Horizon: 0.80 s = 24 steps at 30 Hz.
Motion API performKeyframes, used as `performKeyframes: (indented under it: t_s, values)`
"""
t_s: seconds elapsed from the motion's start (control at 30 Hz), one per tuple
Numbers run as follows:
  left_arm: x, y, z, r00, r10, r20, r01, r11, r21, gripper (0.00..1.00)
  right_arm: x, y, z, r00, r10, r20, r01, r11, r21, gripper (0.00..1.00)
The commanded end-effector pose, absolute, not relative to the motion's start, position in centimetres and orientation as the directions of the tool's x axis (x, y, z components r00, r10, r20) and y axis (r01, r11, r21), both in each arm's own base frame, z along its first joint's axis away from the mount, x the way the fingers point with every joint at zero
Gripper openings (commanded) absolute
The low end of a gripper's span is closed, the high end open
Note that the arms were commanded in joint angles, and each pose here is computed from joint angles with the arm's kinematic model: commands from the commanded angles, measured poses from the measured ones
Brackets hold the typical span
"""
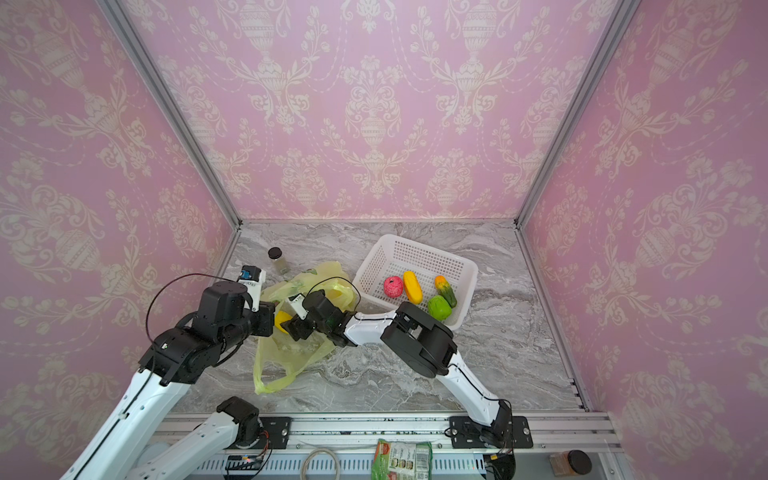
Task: Untie the knot of the plastic bag and take out the fruit
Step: 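Lower the right gripper into the bag and close on a yellow fruit, then lift the yellow fruit out of the bag and carry it to the basket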
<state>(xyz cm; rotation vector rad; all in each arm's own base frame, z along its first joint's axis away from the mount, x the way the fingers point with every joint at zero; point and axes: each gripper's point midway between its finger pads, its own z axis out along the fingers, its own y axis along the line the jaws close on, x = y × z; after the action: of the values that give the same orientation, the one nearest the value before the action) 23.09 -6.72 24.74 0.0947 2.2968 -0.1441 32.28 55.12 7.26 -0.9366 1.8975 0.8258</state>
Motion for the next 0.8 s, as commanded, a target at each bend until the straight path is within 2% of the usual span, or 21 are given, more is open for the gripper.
performKeyframes:
  t_s: [0.0,0.2,0.37,0.47,0.63,0.77]
  values:
    - [22.7,-6.7,24.4,-0.675,0.015,-0.738,0.117,0.989,-0.088,0.0,32.1,56.2,5.6,-0.416,-0.338,-0.844,-0.838,0.502,0.213,0.85]
    - [22.7,-6.7,24.4,-0.674,0.014,-0.738,0.116,0.989,-0.087,0.0,32.5,57.4,3.8,-0.46,-0.41,-0.787,-0.833,0.506,0.224,0.84]
    - [22.7,-6.7,24.5,-0.674,0.012,-0.739,0.114,0.99,-0.088,0.0,32.4,57.9,2.8,-0.481,-0.452,-0.752,-0.835,0.498,0.235,0.79]
    - [22.7,-6.7,24.4,-0.674,0.013,-0.738,0.114,0.99,-0.087,0.0,32.3,58.0,2.8,-0.484,-0.456,-0.747,-0.834,0.498,0.236,0.71]
    - [22.7,-6.7,24.5,-0.673,0.012,-0.74,0.115,0.99,-0.088,0.0,31.8,57.6,3.0,-0.478,-0.444,-0.757,-0.838,0.489,0.242,0.53]
    - [22.7,-6.6,24.5,-0.672,0.011,-0.74,0.111,0.99,-0.086,0.0,31.3,56.5,4.6,-0.459,-0.41,-0.788,-0.844,0.48,0.241,0.45]
